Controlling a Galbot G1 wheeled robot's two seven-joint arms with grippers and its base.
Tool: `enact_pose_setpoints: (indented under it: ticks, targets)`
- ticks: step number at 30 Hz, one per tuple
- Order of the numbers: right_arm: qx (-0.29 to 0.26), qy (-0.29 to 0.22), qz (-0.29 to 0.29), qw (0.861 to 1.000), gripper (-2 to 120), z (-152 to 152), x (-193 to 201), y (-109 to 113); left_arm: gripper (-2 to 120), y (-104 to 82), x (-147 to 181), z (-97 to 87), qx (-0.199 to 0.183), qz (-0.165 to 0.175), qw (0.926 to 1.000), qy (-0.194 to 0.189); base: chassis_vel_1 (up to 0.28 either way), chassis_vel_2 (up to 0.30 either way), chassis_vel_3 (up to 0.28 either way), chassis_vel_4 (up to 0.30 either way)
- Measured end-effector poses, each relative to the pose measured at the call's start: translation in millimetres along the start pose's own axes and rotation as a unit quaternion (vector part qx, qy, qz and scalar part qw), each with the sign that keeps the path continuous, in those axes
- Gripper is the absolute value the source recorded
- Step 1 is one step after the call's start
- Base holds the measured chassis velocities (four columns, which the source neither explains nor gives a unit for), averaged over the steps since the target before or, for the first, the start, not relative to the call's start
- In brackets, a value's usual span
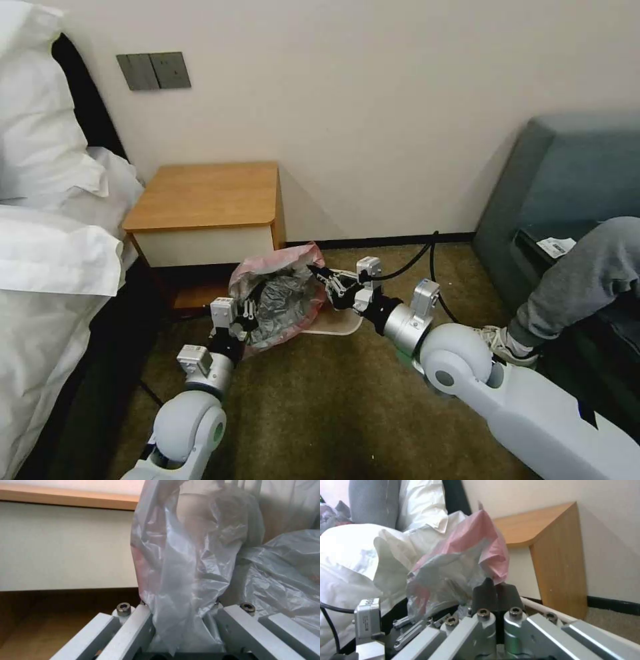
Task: Pick up the garbage bag from the table and place it over the trash can.
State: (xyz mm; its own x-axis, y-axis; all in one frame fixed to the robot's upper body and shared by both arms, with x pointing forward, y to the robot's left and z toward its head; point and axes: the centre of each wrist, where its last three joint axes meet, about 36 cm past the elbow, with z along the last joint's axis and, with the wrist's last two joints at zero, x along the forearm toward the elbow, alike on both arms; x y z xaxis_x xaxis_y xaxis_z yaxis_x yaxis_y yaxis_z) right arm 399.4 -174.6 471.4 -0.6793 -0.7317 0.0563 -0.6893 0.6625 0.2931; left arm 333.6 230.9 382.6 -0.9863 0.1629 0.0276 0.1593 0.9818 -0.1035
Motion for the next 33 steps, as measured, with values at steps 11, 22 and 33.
enact_pose_setpoints:
  ticks: [11, 22, 33]
  targets:
    - [0.013, -0.021, 0.000, 1.000, 0, -17.4, -6.2, -4.7, 6, 2.6, 0.6, 3.3, -0.031, 0.009, 0.9993, -0.019, 0.000, 0.000, 0.000, 0.000]
    - [0.024, -0.025, 0.024, 0.999, 0, -24.1, -24.0, -29.4, 6, 4.6, 3.5, 8.5, -0.064, 0.030, 0.9963, -0.050, 0.000, 0.000, 0.000, 0.000]
    - [0.037, -0.026, 0.018, 0.999, 0, -31.2, -38.0, -31.4, 6, 10.6, 2.6, 14.4, -0.121, 0.043, 0.9896, -0.064, 0.000, 0.000, 0.000, 0.000]
